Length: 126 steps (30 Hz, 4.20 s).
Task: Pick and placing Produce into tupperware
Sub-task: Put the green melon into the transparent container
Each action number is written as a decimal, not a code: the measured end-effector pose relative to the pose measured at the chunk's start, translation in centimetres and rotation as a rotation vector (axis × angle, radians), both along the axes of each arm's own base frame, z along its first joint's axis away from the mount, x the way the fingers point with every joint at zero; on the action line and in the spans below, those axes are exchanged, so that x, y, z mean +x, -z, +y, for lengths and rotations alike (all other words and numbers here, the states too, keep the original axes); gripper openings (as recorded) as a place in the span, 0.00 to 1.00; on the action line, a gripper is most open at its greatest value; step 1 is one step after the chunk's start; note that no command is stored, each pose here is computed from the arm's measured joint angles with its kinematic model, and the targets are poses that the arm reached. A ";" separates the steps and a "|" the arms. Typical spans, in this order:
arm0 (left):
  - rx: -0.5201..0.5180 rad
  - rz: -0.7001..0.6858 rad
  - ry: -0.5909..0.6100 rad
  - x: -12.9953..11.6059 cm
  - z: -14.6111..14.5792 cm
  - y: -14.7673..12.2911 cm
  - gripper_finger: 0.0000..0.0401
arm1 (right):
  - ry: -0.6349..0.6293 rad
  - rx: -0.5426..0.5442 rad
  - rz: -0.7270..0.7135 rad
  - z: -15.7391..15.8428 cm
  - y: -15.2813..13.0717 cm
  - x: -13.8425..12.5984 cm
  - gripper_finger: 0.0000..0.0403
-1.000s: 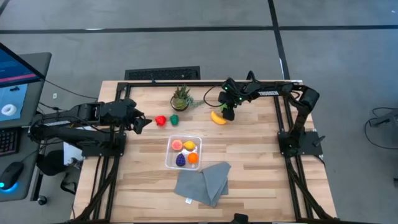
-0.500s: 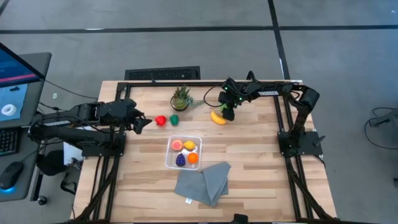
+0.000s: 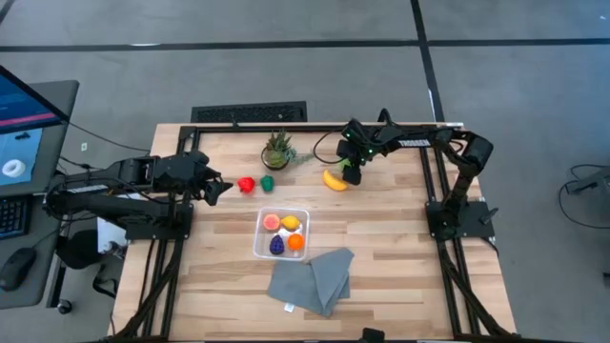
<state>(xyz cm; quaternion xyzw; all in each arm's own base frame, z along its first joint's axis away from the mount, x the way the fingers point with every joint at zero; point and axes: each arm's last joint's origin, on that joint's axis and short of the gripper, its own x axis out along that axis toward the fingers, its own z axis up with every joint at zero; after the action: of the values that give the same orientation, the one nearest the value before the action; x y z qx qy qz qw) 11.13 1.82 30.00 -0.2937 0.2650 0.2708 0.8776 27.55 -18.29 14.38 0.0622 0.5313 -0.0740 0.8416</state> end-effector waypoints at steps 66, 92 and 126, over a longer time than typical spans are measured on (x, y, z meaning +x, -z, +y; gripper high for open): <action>0.072 0.031 0.063 0.0 0.0 0.0 0.76 | 0.025 0.050 -0.389 14.7 -14.0 -1.1 0.58; 0.088 0.038 0.077 0.0 0.0 0.0 0.76 | -0.002 0.033 -0.660 17.5 -16.1 0.7 0.57; 0.060 0.013 0.076 0.1 0.0 -0.1 0.76 | 0.001 0.039 -0.795 23.5 -9.2 8.5 0.57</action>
<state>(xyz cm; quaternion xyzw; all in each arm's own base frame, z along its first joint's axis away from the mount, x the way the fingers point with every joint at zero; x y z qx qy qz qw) 11.24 1.77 30.13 -0.2552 0.2732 0.2469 0.8940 36.03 5.20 23.60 0.1020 0.1652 -0.0344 0.9804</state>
